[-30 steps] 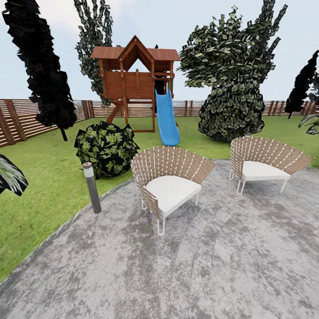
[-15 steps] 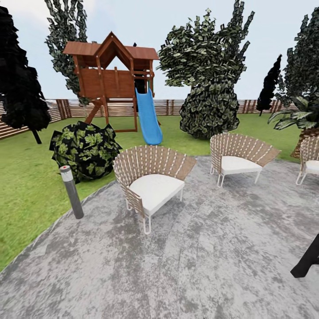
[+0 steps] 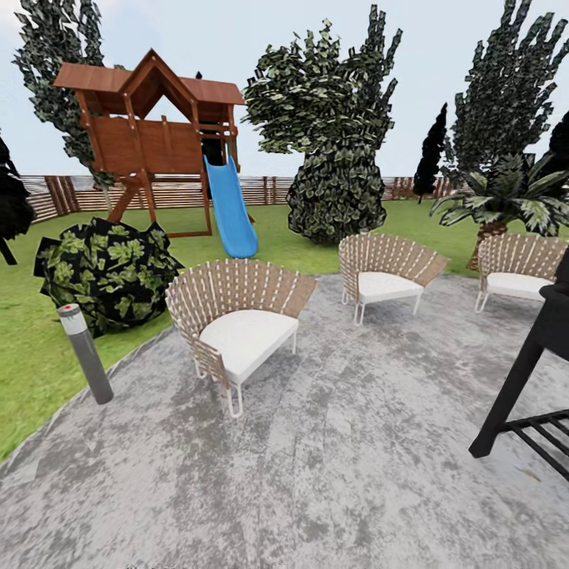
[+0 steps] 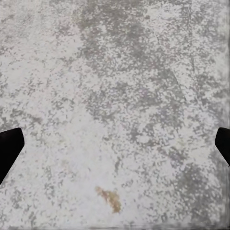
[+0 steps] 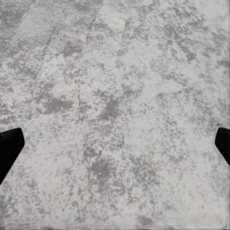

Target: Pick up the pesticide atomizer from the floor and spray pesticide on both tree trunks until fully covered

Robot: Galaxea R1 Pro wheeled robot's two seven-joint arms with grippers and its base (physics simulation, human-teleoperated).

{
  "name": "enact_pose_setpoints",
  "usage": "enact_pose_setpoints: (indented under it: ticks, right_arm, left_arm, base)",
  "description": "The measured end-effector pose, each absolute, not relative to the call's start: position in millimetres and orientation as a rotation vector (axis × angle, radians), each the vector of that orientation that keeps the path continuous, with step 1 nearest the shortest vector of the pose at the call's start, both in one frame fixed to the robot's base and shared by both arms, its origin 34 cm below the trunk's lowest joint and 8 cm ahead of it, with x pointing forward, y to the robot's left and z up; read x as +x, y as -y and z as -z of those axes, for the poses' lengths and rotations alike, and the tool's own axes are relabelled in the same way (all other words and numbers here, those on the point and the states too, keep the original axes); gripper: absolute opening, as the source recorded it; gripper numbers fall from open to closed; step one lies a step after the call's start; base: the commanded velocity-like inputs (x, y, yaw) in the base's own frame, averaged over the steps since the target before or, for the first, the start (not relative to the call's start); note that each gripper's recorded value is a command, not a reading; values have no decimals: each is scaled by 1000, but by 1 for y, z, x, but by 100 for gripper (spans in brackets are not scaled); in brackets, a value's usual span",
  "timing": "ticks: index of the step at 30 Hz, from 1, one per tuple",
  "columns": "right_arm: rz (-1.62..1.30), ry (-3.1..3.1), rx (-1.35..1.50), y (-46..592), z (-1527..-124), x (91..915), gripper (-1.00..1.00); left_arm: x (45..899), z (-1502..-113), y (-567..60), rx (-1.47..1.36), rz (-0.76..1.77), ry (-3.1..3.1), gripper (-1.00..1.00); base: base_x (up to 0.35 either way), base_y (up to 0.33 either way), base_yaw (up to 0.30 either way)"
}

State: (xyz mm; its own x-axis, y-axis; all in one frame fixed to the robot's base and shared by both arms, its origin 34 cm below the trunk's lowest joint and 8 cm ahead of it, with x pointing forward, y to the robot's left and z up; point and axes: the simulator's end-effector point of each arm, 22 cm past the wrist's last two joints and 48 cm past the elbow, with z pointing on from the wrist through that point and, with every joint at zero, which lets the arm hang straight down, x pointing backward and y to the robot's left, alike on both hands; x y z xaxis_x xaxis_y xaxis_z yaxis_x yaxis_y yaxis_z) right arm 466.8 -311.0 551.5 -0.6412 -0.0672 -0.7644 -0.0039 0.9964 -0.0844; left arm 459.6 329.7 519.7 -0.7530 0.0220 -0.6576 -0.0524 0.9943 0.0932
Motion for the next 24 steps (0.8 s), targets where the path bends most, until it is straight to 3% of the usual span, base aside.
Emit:
enact_pose_setpoints:
  ticks: [8, 24]
  right_arm:
    - [94, -2266, -49, 311, -551, 467, 100]
    - [94, -2265, -49, 311, -551, 467, 100]
  left_arm:
    - [460, -520, -330, -22, -137, -2420, 100]
    - [460, -520, -330, -21, -137, -2420, 100]
  base:
    - [-321, 72, -279]
    - [-287, 223, -280]
